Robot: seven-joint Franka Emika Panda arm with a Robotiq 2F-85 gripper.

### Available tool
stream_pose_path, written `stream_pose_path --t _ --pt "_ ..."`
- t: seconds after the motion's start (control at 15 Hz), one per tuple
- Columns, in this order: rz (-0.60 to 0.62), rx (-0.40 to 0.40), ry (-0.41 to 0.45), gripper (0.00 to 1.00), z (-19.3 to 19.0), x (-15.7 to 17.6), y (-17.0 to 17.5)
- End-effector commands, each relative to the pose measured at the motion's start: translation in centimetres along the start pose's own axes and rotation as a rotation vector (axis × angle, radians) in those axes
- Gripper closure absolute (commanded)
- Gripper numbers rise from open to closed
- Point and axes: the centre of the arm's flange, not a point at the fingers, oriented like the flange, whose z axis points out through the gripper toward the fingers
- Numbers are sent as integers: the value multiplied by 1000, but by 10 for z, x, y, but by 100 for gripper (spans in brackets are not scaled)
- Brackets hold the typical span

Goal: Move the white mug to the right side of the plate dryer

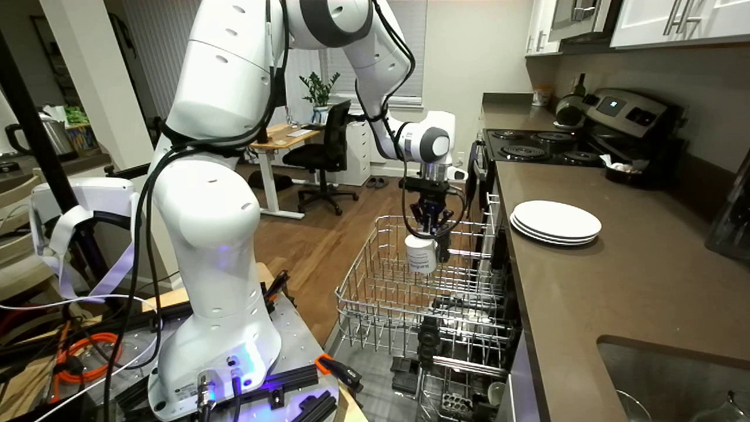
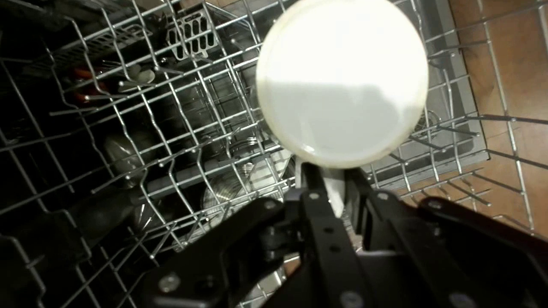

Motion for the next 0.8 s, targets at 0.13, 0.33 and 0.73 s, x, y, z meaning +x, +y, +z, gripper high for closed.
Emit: stream_pose_path --t 0.13,0.33,0.73 --pt "100 12 18 94 8 -5 58" --pt "145 17 -4 94 16 -8 81" --pt "219 59 -20 94 43 -9 107"
